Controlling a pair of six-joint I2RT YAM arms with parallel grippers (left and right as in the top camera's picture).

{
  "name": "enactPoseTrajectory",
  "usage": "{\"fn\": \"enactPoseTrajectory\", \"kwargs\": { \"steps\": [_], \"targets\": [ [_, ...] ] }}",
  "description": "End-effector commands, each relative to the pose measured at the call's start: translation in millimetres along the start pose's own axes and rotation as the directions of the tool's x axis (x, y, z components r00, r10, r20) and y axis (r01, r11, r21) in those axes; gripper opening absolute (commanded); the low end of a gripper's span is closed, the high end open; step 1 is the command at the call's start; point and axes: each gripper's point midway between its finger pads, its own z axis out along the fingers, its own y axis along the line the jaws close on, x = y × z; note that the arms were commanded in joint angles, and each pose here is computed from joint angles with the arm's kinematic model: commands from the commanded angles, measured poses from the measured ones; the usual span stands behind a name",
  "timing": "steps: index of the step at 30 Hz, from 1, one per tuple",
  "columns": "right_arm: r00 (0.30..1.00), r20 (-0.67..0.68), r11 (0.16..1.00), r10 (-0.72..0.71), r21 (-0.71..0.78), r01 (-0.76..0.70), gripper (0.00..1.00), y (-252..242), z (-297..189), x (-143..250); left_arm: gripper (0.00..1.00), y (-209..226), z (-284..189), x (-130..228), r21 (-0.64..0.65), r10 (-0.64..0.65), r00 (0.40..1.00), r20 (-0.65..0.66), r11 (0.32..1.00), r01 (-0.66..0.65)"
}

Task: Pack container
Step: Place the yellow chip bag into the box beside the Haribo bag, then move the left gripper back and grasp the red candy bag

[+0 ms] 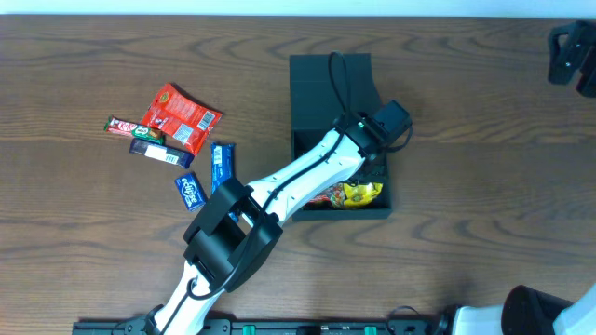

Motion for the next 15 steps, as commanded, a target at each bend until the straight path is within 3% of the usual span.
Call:
{"fn": "enactPoseTrajectory", "kwargs": {
  "steps": [1,5,10,13,15],
  "targets": [
    [1.0,0.003,1.0,0.018,0.004,-0.018,0.99,-2.5,0.1,-1.0,0.06,5.0,3.8,-1.2,-0.029,0.035,0.999,0.01,0.999,-0.035],
    [1.0,0.002,1.0,0.017,0.004,-0.017,0.99,-2.6,0.1,-0.9,0.06,32.3,-16.3,-21.5,-0.147,0.026,0.993,0.113,0.989,-0.009],
    [1.0,0.002,1.0,0.017,0.004,-0.017,0.99,-2.6,0.1,-0.9,0.06,74.3,-102.2,-67.0,-0.179,-0.02,0.945,0.327,0.98,0.083],
    [1.0,0.001,1.0,0.018,0.004,-0.018,0.99,-2.5,-0.1,-0.5,0.06,134.8,-157.4,-95.9,-0.272,-0.048,0.88,0.473,0.942,0.197],
    [1.0,-0.004,1.0,0.019,0.004,-0.019,0.99,-2.5,-0.1,0.6,0.06,174.4,-173.8,-107.7,-0.268,-0.123,0.854,0.505,0.919,0.291]
  ]
}}
